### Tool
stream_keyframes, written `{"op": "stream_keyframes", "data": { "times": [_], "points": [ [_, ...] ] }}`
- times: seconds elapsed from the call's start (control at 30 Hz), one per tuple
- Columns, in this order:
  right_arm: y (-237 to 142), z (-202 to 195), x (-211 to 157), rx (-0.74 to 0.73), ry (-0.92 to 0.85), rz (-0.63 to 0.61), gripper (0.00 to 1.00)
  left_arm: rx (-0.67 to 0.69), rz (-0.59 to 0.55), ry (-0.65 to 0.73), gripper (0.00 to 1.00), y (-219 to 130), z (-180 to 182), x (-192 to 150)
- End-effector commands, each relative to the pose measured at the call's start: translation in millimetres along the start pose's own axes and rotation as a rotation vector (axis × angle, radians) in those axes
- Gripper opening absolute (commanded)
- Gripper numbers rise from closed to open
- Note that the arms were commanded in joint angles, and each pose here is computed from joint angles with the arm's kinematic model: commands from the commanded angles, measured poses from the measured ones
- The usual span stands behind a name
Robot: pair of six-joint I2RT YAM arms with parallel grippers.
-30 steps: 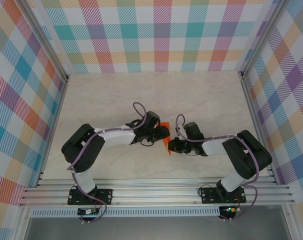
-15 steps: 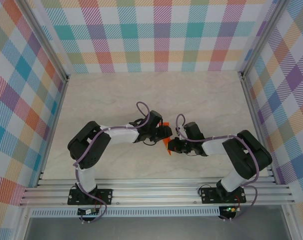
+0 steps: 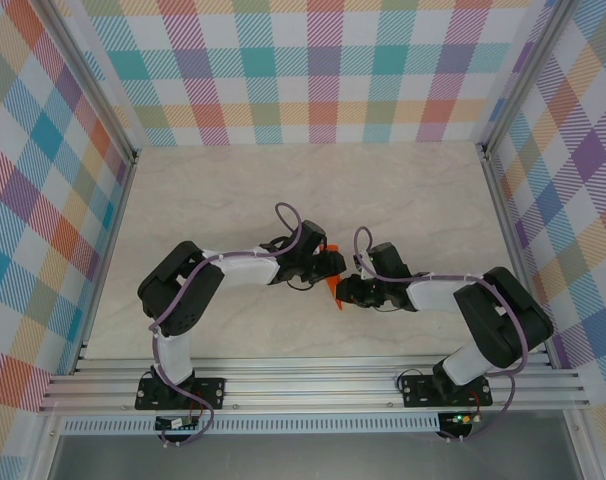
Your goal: Fold a paper plane with a square sheet of paper (pick it up from the middle)
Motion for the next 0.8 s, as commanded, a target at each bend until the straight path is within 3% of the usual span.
{"op": "stream_keyframes", "data": {
  "times": [0.0,0.2,0.77],
  "points": [
    [-7.0,1.9,3.9,-0.05,-0.015,-0.018,0.28,-0.002,0.001,0.013,0.48,3.3,-1.5,5.5],
    [-1.9,0.8,5.9,-0.057,-0.008,0.001,0.3,-0.004,0.004,0.013,0.48,4.4,-1.7,5.3],
    [12.7,-17.4,3.4,-0.21,0.032,0.065,0.19,0.003,0.015,0.011,0.48,6.1,-0.2,4.0]
  ]
}}
Point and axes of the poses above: each hand's point on the last joint's axis, 136 mm out from that joint toward the fingers, its own y axis out along the fingers, its own z axis along the line the jaws close on, x = y × z, the point moved 8 cm from there along -y, back along the fingers, and after that the axes turned 7 degrees about y, right-handed, at the moved point
